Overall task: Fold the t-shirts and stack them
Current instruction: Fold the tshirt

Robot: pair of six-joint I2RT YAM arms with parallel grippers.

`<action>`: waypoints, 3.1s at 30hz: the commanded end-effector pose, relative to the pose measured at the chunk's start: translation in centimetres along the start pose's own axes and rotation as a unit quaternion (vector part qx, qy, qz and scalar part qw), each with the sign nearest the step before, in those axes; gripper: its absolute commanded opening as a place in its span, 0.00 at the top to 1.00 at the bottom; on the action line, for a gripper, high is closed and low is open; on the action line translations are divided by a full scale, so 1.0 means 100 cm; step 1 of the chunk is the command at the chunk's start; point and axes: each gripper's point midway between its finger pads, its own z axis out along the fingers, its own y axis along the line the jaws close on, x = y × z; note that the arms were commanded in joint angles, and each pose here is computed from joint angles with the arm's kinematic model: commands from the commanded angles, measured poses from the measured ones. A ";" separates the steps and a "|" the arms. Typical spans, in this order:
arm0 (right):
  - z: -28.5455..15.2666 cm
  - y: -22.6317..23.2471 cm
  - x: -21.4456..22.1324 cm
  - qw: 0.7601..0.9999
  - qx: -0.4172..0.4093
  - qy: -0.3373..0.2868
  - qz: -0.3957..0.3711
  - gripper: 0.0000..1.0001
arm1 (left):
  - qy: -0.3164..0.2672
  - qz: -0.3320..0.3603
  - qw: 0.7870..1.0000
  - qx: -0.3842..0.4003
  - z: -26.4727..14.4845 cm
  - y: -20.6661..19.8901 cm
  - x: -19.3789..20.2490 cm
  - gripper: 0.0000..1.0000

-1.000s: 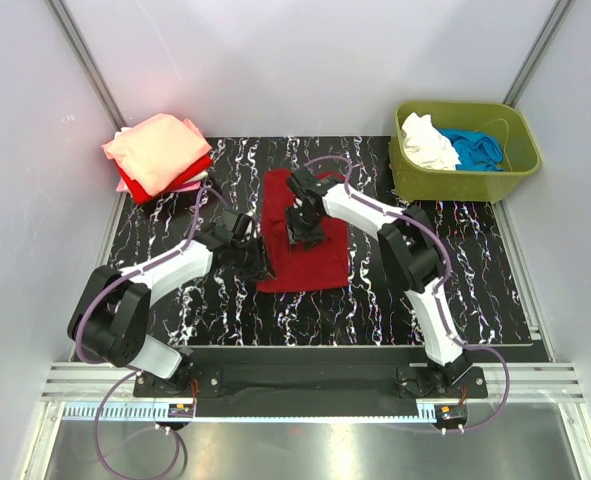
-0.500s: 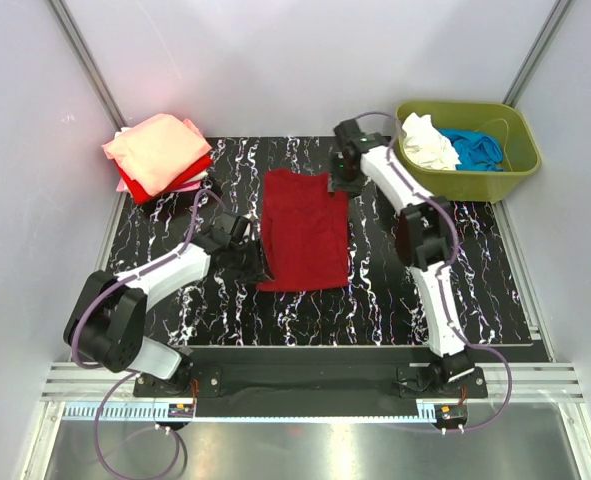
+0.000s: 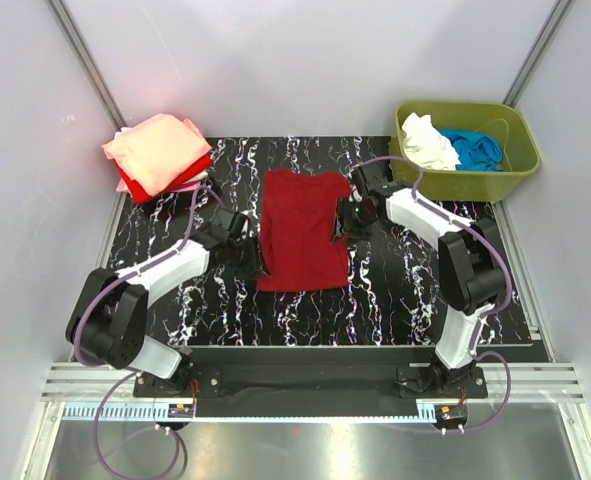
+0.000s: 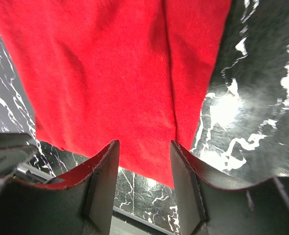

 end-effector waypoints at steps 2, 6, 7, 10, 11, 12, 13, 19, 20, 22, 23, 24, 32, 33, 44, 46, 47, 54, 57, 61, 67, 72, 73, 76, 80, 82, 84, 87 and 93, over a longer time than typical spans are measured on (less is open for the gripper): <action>0.012 0.009 0.007 0.999 -0.041 -0.001 -0.001 0.48 | -0.032 0.017 0.999 0.013 0.004 -0.010 -0.030 0.63; 0.025 0.007 0.020 0.999 -0.038 0.016 -0.008 0.50 | -0.023 0.012 0.999 0.018 0.015 -0.009 -0.031 0.64; 0.027 0.009 0.023 0.999 -0.038 0.019 -0.013 0.50 | -0.022 0.011 0.999 0.022 0.017 -0.010 -0.031 0.64; 0.031 0.011 0.029 0.999 -0.037 0.023 -0.020 0.52 | -0.019 0.008 0.999 0.027 0.022 -0.010 -0.029 0.65; 0.032 0.011 0.033 0.999 -0.037 0.027 -0.022 0.55 | -0.016 0.006 0.999 0.027 0.024 -0.009 -0.027 0.65; 0.032 0.012 0.033 0.999 -0.039 0.025 -0.025 0.55 | -0.016 0.006 0.999 0.028 0.024 -0.009 -0.027 0.65; 0.032 0.011 0.036 0.999 -0.037 0.028 -0.025 0.56 | -0.017 0.007 0.999 0.031 0.024 -0.010 -0.027 0.65; 0.031 -0.001 0.051 0.999 -0.016 0.031 -0.021 0.57 | -0.015 0.005 0.999 0.044 0.027 -0.012 -0.025 0.65; 0.028 -0.002 0.051 0.999 -0.013 0.029 -0.021 0.56 | -0.014 0.005 0.999 0.045 0.027 -0.012 -0.024 0.65; 0.020 -0.002 0.050 0.999 -0.011 0.021 -0.026 0.53 | -0.013 0.006 0.999 0.047 0.027 -0.013 -0.024 0.65; 0.016 -0.003 0.050 0.999 -0.007 0.020 -0.029 0.51 | -0.013 0.006 0.999 0.046 0.026 -0.012 -0.023 0.65; 0.008 -0.002 0.049 0.999 -0.006 0.012 -0.032 0.50 | -0.012 0.009 0.999 0.045 0.026 -0.013 -0.022 0.66; -0.007 -0.020 0.072 0.999 0.015 0.011 -0.034 0.38 | -0.044 -0.001 0.999 0.019 0.013 0.009 -0.009 0.40; -0.007 -0.020 0.074 0.999 0.015 0.012 -0.034 0.37 | -0.050 -0.006 0.999 0.020 0.013 0.010 -0.008 0.38; 0.012 -0.034 0.093 0.998 0.029 0.054 -0.023 0.42 | -0.046 -0.038 0.998 0.024 0.022 0.020 0.008 0.24; 0.012 -0.033 0.090 0.998 0.030 0.053 -0.024 0.44 | -0.043 -0.042 0.998 0.035 0.028 0.018 0.009 0.30; 0.014 -0.033 0.091 0.998 0.031 0.056 -0.025 0.48 | -0.035 -0.046 0.997 0.041 0.030 0.017 0.013 0.32; 0.019 -0.030 0.093 0.997 0.024 0.076 -0.023 0.60 | -0.021 -0.050 0.997 0.062 0.043 0.009 0.013 0.58; 0.019 -0.027 0.092 0.997 0.016 0.077 -0.024 0.72 | -0.020 -0.048 0.996 0.066 0.043 0.006 0.015 0.72; 0.018 -0.020 0.092 0.997 -0.007 0.069 -0.023 0.92 | -0.023 -0.045 0.996 0.070 0.038 0.001 0.014 0.90; -0.001 -0.020 0.111 0.997 -0.020 0.073 -0.012 1.00 | -0.019 -0.029 0.996 0.079 0.020 -0.017 0.029 1.00; -0.028 -0.029 0.153 0.995 -0.025 0.096 0.017 1.00 | 0.002 -0.014 0.998 0.068 -0.001 -0.026 0.076 1.00; -0.043 -0.026 0.159 0.995 -0.036 0.090 0.018 1.00 | -0.007 -0.010 0.997 0.081 -0.012 -0.034 0.079 1.00; -0.071 -0.011 0.181 0.993 -0.073 0.086 0.024 1.00 | -0.010 -0.012 0.996 0.084 -0.035 -0.038 0.102 1.00; -0.106 0.018 0.184 0.986 -0.126 0.078 0.072 1.00 | -0.024 -0.036 0.994 0.100 -0.069 -0.043 0.110 1.00; -0.123 0.022 0.179 0.987 -0.127 0.053 0.078 1.00 | -0.053 -0.034 0.991 0.122 -0.095 -0.057 0.097 1.00; -0.139 0.029 0.160 0.989 -0.124 0.011 0.083 1.00 | -0.064 -0.026 0.992 0.102 -0.107 -0.054 0.091 1.00; -0.156 0.035 0.139 0.991 -0.111 -0.025 0.075 1.00 | -0.090 0.000 0.993 0.071 -0.122 -0.061 0.069 0.99; -0.147 0.035 0.097 0.995 -0.069 -0.049 0.059 1.00 | -0.098 0.019 0.994 0.036 -0.117 -0.066 0.032 1.00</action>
